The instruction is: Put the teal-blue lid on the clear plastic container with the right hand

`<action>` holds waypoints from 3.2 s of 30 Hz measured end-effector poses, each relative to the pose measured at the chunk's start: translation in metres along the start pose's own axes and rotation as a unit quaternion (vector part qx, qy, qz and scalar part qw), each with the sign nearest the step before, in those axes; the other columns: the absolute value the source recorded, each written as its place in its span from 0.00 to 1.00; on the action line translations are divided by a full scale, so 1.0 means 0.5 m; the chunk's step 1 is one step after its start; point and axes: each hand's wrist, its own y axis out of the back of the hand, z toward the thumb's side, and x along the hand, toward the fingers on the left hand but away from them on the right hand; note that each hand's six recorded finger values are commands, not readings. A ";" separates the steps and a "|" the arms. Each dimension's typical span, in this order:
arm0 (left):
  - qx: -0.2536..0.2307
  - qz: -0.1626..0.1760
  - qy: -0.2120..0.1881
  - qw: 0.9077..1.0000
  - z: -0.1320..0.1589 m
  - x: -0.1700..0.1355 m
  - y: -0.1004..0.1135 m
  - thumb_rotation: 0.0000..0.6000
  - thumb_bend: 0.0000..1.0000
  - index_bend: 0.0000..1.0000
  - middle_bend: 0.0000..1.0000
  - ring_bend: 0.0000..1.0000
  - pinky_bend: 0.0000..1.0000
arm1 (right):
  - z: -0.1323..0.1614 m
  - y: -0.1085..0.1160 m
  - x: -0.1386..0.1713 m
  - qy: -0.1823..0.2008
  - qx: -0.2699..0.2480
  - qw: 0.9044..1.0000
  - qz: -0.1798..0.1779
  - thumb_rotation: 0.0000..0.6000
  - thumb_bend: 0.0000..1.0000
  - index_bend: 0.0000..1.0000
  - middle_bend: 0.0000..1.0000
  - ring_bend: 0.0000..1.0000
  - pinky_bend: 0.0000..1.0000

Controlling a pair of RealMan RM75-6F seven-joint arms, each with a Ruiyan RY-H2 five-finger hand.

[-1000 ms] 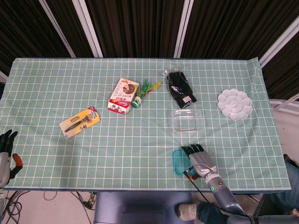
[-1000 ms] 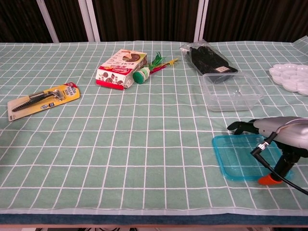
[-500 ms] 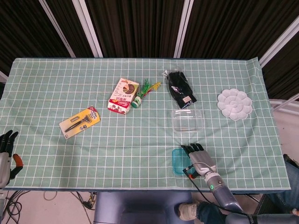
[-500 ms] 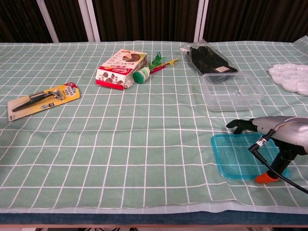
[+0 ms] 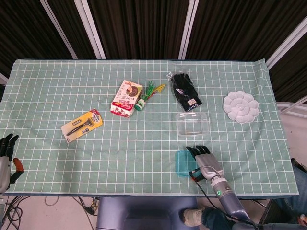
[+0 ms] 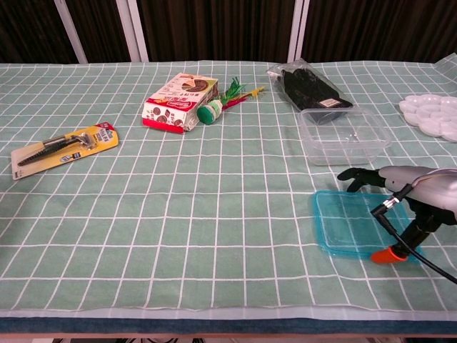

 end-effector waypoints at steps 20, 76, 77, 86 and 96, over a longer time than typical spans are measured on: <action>0.003 -0.002 0.000 1.000 0.000 0.000 -0.002 1.00 0.79 0.05 0.00 0.00 0.00 | -0.001 0.068 0.045 0.027 -0.005 0.999 -0.023 1.00 0.23 0.00 0.43 0.07 0.00; -0.005 0.012 0.053 0.999 -0.043 0.023 0.016 1.00 0.79 0.05 0.00 0.00 0.00 | -0.001 0.278 -0.217 0.025 0.063 0.998 -0.020 1.00 0.23 0.00 0.43 0.07 0.00; -0.005 0.011 0.053 0.999 -0.043 0.023 0.016 1.00 0.79 0.05 0.00 0.00 0.00 | -0.001 0.276 -0.218 0.025 0.064 0.997 -0.020 1.00 0.23 0.00 0.43 0.07 0.00; -0.004 0.012 0.054 0.998 -0.044 0.024 0.017 1.00 0.79 0.05 0.00 0.00 0.00 | -0.010 0.263 -0.222 0.020 0.067 0.997 -0.016 1.00 0.23 0.00 0.43 0.07 0.00; -0.003 0.013 0.057 0.998 -0.045 0.026 0.018 1.00 0.79 0.05 0.00 0.00 0.00 | -0.016 0.263 -0.233 0.016 0.065 0.998 -0.018 1.00 0.23 0.00 0.43 0.07 0.00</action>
